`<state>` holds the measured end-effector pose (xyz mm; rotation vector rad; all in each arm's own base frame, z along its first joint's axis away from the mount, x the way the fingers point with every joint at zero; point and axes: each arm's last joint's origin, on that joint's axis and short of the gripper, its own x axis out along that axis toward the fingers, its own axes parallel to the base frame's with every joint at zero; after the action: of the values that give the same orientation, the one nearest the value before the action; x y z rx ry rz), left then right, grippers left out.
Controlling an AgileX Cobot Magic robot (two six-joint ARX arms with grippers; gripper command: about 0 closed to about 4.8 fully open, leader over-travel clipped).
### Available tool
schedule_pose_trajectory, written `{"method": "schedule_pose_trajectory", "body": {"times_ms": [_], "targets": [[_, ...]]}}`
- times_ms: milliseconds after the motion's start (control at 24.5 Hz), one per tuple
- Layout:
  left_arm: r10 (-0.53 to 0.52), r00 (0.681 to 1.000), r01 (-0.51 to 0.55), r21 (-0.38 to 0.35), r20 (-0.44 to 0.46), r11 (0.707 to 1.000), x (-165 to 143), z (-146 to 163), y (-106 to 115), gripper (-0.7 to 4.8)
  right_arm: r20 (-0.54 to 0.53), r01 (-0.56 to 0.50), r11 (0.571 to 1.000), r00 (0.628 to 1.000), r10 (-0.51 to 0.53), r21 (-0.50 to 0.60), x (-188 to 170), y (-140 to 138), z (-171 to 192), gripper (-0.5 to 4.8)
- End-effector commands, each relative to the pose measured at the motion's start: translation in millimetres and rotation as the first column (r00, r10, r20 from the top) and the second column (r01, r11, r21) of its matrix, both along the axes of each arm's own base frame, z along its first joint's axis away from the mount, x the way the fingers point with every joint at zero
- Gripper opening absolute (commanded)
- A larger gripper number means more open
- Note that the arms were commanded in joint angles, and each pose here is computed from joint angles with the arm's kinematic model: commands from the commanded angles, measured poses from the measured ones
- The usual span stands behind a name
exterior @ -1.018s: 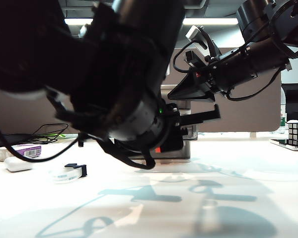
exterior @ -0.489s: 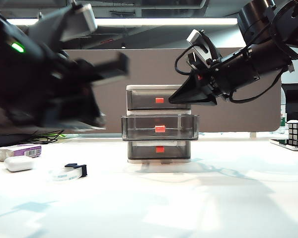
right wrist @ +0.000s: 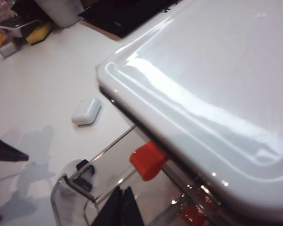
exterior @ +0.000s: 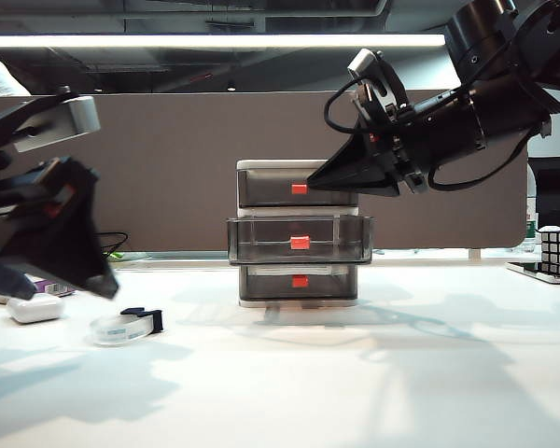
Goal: Open the second layer of the drawer on the table, pick up the transparent tape on the table and put it in, and finally close the drawer.
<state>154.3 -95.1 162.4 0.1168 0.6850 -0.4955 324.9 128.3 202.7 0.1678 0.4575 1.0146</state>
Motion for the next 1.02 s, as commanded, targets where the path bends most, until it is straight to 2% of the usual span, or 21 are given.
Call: {"method": "schedule_pose_trajectory", "body": {"times_ms": [41,163,611,774,855,896,1018], "targets": [[-0.067,0.995,0.064,0.041,0.071,0.997,2.4,4.2,-1.5,4.63,0.007,-0.013,1.000,1.000,0.012,0.014,-0.8,0.5,5.9,-0.05],[-0.090,0.990,0.085,0.048,0.106,0.995,8.7,2.0,-5.4,4.63,0.005,-0.013,1.000,1.000,0.013,0.014,-1.3,0.3,6.6,-0.05],[-0.105,0.989,0.102,0.029,0.105,0.994,43.6,-47.6,-27.7,4.62,-0.031,-0.034,0.999,0.999,0.034,0.011,-3.1,0.2,3.7,-0.05],[-0.094,0.987,0.089,0.041,0.127,0.995,45.9,-49.4,-28.4,4.56,-0.031,-0.034,0.999,0.999,0.034,0.011,-3.1,0.2,3.7,-0.05],[-0.099,0.975,0.089,0.060,0.201,0.994,50.5,-44.1,-27.7,4.47,-0.026,-0.035,0.999,0.999,0.035,0.009,-3.0,0.2,3.8,-0.05],[-0.094,0.971,0.083,0.061,0.219,0.995,53.8,-42.2,-24.9,4.21,-0.026,-0.035,0.999,0.999,0.035,0.009,-3.0,0.2,3.8,-0.05],[-0.107,0.971,0.101,0.041,0.212,0.994,58.9,-41.7,-16.9,4.21,-0.026,-0.034,0.999,0.999,0.034,0.009,-3.0,0.1,3.8,-0.05]]}}
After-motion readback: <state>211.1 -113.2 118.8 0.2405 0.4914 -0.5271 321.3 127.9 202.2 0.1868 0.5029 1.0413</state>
